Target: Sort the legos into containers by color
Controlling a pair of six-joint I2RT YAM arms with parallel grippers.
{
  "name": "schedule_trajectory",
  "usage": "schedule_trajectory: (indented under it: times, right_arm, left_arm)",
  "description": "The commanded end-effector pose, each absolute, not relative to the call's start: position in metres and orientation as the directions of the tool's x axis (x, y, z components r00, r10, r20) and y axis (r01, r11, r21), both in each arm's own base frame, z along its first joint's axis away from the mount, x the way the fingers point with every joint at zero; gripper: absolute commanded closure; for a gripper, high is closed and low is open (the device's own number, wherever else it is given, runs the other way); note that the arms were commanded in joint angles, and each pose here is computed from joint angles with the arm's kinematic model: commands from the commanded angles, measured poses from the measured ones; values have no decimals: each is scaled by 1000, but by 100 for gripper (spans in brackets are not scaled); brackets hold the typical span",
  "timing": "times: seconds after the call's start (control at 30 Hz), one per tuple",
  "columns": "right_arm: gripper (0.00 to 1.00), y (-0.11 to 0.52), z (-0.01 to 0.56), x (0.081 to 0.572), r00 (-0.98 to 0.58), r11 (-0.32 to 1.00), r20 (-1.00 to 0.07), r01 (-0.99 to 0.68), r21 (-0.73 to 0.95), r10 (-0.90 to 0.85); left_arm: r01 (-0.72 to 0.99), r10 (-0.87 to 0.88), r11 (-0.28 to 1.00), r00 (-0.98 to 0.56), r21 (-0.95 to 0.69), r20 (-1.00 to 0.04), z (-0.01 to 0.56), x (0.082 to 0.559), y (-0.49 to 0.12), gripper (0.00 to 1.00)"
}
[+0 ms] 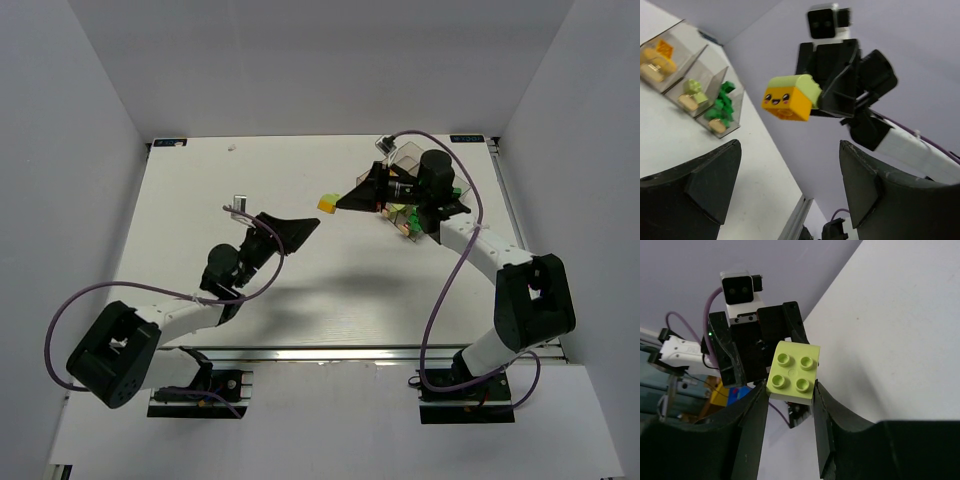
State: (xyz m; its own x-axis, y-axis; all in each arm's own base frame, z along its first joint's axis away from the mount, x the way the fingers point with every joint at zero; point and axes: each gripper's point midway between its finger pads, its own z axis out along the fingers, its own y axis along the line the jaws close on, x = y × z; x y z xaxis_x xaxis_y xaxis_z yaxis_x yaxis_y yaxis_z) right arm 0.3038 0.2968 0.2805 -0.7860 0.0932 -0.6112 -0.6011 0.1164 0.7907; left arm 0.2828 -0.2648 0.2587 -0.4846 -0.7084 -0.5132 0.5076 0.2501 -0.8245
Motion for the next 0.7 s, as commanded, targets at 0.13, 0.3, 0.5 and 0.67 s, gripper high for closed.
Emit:
schedule_trajectory:
  times: [0.13, 0.3, 0.5, 0.67]
  right_arm:
    - [100, 296, 291, 292, -836, 28, -539, -540, 841, 100]
    - [100, 295, 292, 285, -838, 7, -535, -537, 843, 103]
    - [100, 296, 292, 279, -842, -5, -530, -533, 846, 97]
    - [100, 299, 286, 276, -845, -3, -528, -530, 848, 85]
  left_arm:
    - [637, -715, 132, -469, -759, -518, 289, 269, -272, 12]
    - [630, -713, 80, -505, -772, -486, 291, 273, -280, 14]
    - [629, -715, 34, -528, -777, -459, 292, 278, -286, 20]
    - [626, -716, -2, -545, -780, -436, 294, 281, -290, 27]
